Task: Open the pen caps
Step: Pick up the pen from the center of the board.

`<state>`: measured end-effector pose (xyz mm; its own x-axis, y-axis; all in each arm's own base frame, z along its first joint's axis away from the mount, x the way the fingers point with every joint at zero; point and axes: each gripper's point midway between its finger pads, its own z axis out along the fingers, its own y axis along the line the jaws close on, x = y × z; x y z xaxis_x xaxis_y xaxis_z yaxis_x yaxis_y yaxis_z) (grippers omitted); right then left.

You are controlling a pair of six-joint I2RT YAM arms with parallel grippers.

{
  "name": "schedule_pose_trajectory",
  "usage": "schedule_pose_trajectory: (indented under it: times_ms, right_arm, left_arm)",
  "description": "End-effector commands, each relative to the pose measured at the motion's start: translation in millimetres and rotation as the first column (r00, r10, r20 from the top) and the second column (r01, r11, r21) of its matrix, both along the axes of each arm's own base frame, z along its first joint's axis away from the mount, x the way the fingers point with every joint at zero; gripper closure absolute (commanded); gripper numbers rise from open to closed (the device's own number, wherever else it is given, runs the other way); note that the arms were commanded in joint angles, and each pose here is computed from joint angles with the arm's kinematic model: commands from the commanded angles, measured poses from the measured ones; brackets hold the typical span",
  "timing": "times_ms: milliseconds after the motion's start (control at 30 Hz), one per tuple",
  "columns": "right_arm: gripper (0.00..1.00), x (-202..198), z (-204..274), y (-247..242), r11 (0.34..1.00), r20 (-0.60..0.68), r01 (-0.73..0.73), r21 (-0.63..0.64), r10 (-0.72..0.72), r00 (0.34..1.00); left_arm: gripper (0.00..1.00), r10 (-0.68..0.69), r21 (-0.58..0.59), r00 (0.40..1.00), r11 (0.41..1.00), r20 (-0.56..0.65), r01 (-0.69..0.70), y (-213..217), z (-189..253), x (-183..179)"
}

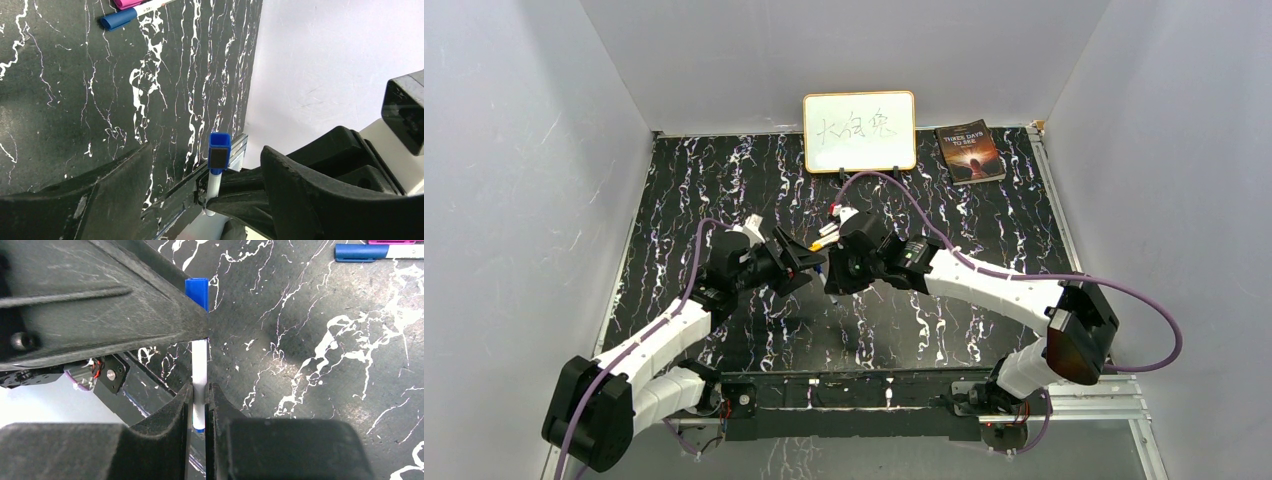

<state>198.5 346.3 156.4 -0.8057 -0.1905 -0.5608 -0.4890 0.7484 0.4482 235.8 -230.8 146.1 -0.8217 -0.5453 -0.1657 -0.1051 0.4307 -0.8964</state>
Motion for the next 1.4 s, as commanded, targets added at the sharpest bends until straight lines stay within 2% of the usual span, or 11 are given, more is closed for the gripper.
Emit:
schedule_pose_trajectory:
  times_ms: [0, 200, 300, 567, 733, 900, 1000, 1367]
  right_arm:
    - [1.00, 1, 28, 20, 0.994, 0.034, -0.029, 0.106, 0.025, 0.999]
    - [1.00, -4, 29, 26, 0.988, 0.020, -0.060, 0.141, 0.058, 0.998]
    - [1.00, -7, 25, 29, 0.987, 0.005, -0.069, 0.148, 0.069, 0.998]
    - [1.00, -9, 22, 30, 0.986, -0.002, -0.070, 0.149, 0.071, 0.997]
    - [1.00, -11, 20, 30, 0.987, -0.008, -0.071, 0.145, 0.073, 0.997]
    - [1.00, -14, 16, 29, 0.987, -0.014, -0.073, 0.141, 0.075, 0.997]
    - [1.00, -16, 15, 29, 0.988, -0.018, -0.075, 0.137, 0.078, 0.997]
    - [1.00, -18, 4, 27, 0.991, -0.034, -0.061, 0.119, 0.065, 0.997]
  left_arm:
    - [0.25, -0.013, 0.027, 0.998, 1.000, 0.059, 0.012, -3, 15, 2]
    - [0.38, -0.018, 0.039, 0.998, 0.999, 0.063, 0.015, -4, 11, 1]
    - [0.50, -0.035, 0.040, 0.998, 0.999, 0.056, 0.033, -8, 9, 2]
    - [0.68, -0.041, 0.049, 0.998, 0.998, 0.056, 0.038, -11, 8, 1]
    - [0.69, -0.035, 0.051, 0.998, 0.998, 0.057, 0.032, -9, 7, 0]
    - [0.52, -0.023, 0.058, 0.998, 0.998, 0.054, 0.020, -7, 7, 1]
    - [0.51, -0.016, 0.063, 0.998, 0.998, 0.053, 0.012, -6, 7, 1]
    - [0.74, 0.000, 0.078, 0.999, 0.997, 0.045, -0.004, -4, 7, 2]
